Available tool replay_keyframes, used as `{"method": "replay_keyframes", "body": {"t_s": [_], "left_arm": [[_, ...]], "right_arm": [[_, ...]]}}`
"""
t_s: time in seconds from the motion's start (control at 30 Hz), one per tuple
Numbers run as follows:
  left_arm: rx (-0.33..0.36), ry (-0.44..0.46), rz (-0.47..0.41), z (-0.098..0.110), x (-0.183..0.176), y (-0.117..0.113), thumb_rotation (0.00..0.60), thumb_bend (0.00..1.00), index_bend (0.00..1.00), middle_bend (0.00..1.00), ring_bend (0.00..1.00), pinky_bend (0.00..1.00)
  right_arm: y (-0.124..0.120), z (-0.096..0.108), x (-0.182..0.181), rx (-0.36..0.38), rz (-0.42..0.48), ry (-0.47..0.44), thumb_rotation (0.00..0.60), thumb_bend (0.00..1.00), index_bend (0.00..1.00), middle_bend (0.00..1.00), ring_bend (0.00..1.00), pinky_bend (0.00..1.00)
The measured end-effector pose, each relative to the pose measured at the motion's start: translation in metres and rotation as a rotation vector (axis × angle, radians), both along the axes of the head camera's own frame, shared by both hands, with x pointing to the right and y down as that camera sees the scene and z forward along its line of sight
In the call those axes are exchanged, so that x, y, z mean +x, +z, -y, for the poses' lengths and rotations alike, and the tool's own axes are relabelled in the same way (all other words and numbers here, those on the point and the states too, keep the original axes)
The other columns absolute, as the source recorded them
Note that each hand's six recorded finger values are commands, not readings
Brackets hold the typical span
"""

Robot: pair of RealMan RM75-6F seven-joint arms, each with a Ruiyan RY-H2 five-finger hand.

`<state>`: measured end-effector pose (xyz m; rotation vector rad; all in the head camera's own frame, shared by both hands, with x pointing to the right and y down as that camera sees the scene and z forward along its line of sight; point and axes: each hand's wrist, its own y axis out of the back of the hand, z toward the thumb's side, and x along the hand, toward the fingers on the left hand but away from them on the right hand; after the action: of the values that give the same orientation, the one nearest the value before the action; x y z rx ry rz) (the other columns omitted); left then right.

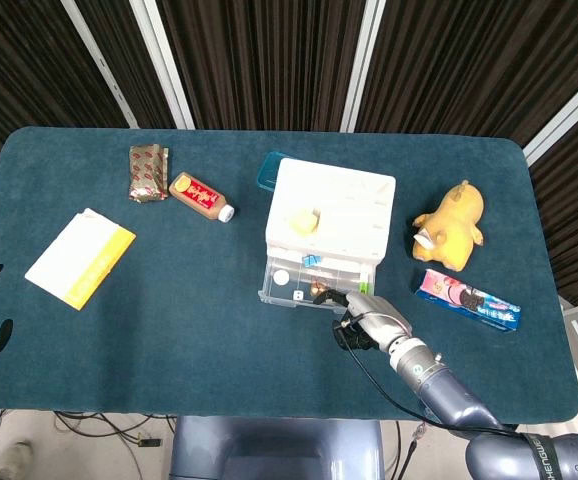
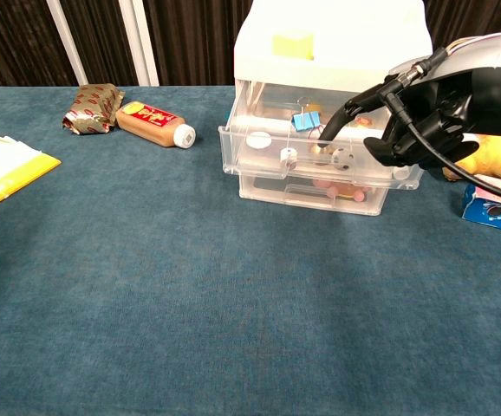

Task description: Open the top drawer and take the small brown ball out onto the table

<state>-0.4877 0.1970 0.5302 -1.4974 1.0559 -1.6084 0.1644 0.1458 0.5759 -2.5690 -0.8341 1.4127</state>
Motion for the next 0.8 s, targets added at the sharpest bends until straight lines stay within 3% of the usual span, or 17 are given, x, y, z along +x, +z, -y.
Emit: {"method": "replay_keyframes", "body": {"t_s": [0.8], "left_arm": [[0.000, -0.004, 0.000, 0.0005, -0.0009, -0.0002, 0.600, 0.38, 0.10, 0.00, 0.00, 0.00]], "right_arm": [[-0.0027, -0.0015, -0.0029, -0.001, -0.014, -0.015, 0.600, 0.72, 0.28, 0.95, 1.00, 1.00]]}}
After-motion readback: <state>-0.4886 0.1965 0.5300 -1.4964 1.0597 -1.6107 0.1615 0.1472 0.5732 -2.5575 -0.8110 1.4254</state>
